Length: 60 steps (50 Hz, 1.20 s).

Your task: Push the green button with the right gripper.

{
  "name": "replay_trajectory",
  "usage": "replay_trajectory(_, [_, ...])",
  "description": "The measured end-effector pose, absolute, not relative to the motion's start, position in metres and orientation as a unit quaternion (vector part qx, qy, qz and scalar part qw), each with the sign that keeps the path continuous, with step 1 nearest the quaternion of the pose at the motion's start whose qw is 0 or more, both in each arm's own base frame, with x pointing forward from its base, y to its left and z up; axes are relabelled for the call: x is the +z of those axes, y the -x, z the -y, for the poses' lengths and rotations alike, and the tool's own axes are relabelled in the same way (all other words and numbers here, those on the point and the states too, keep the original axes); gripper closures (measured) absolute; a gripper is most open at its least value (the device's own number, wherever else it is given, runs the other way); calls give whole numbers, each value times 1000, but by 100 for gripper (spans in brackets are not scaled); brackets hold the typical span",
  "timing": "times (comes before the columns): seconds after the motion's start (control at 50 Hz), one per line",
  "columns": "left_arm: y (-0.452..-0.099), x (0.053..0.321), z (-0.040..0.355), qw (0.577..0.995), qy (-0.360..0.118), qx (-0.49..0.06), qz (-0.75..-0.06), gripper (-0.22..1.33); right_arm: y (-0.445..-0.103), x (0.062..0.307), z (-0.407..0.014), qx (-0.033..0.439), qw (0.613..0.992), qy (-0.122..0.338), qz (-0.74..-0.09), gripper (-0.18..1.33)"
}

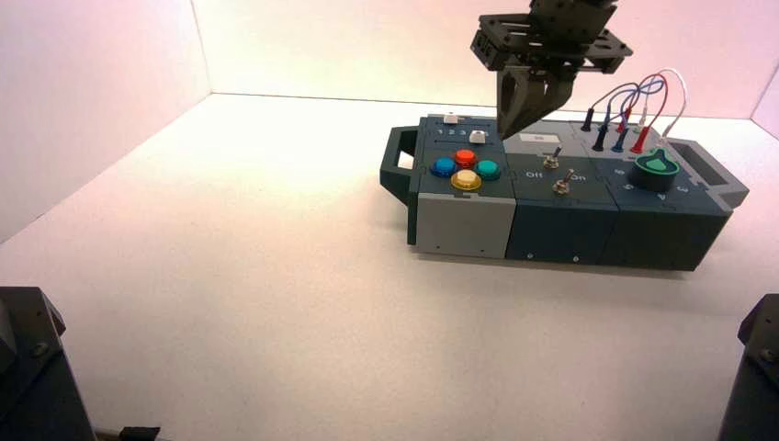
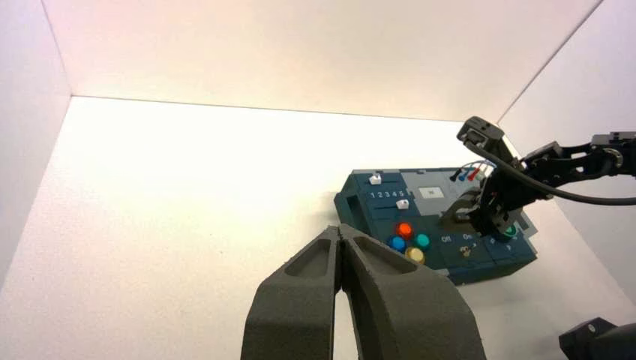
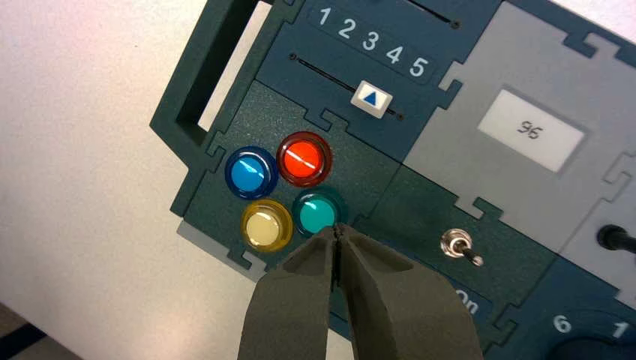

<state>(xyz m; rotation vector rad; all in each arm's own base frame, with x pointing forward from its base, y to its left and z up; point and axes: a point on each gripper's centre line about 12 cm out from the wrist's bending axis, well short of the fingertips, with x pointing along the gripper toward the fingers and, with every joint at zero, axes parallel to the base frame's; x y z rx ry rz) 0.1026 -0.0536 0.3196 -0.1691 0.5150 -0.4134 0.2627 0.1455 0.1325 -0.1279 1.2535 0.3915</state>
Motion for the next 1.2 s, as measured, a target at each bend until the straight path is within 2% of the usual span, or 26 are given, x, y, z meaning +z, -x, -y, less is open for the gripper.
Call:
replay_trajectory(0.66, [-106,321,55,944,83,-202,-248,128,-270,104,-153,172,762,55,-622,129])
replay_trajectory(1.2, [-107,324,55,945,85,-203,-243,128,-271,102,-154,171,761,53,-624,129])
